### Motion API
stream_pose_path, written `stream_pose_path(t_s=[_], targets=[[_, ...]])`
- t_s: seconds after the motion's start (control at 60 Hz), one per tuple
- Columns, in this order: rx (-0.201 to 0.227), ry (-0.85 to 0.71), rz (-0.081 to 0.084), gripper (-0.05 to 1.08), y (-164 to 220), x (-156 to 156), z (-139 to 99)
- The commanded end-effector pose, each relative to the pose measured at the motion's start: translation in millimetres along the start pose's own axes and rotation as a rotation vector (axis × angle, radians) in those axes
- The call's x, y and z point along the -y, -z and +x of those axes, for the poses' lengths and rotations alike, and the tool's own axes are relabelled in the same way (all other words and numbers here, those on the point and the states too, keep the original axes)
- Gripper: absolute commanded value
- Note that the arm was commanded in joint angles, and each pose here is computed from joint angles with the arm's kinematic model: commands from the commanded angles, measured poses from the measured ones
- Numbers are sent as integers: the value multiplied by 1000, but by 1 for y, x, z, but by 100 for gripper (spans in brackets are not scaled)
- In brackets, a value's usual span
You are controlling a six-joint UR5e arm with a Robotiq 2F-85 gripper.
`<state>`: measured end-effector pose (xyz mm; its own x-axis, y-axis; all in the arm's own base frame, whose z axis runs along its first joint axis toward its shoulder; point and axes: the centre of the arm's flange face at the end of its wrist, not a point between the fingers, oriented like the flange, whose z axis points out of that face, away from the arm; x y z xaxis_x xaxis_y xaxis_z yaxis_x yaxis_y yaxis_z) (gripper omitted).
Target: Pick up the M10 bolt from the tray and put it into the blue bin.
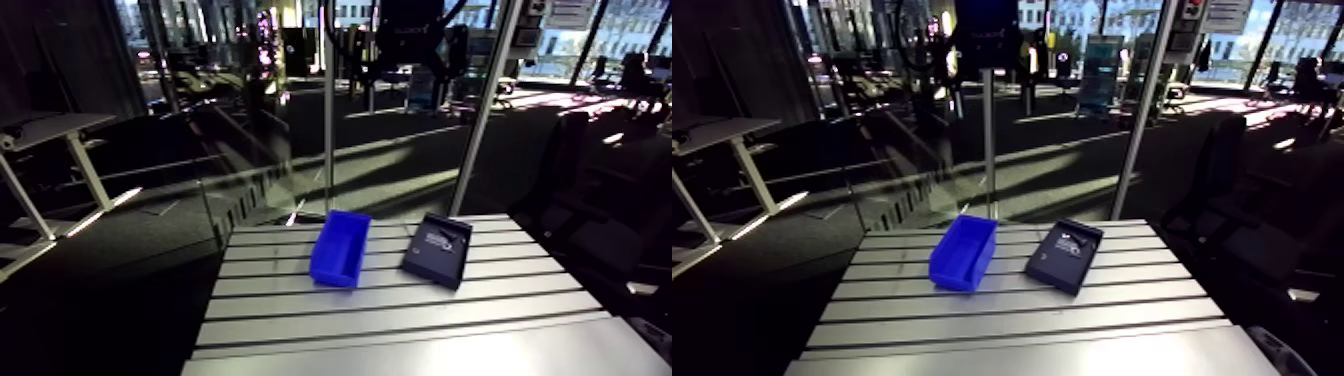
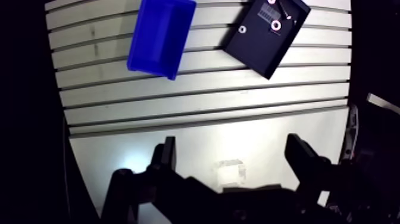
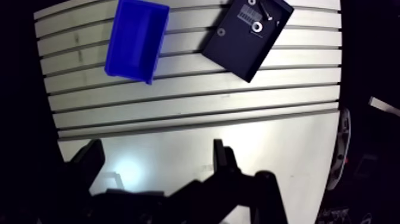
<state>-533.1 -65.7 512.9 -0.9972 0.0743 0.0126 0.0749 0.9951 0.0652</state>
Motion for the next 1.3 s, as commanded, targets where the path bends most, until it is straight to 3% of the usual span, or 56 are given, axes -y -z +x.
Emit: stream_pose_path(t_s=[0.017,0.45,0.667,0.833,1.3], targets=[[-2,-3,-1,1,1,-1,0],[-17,-21,2,1,31,-6,7],[14,-21,3,1,41,-7,12],[14,-21,0,1,45,-8,12],[28,-63,-10,1,33,-45,22]])
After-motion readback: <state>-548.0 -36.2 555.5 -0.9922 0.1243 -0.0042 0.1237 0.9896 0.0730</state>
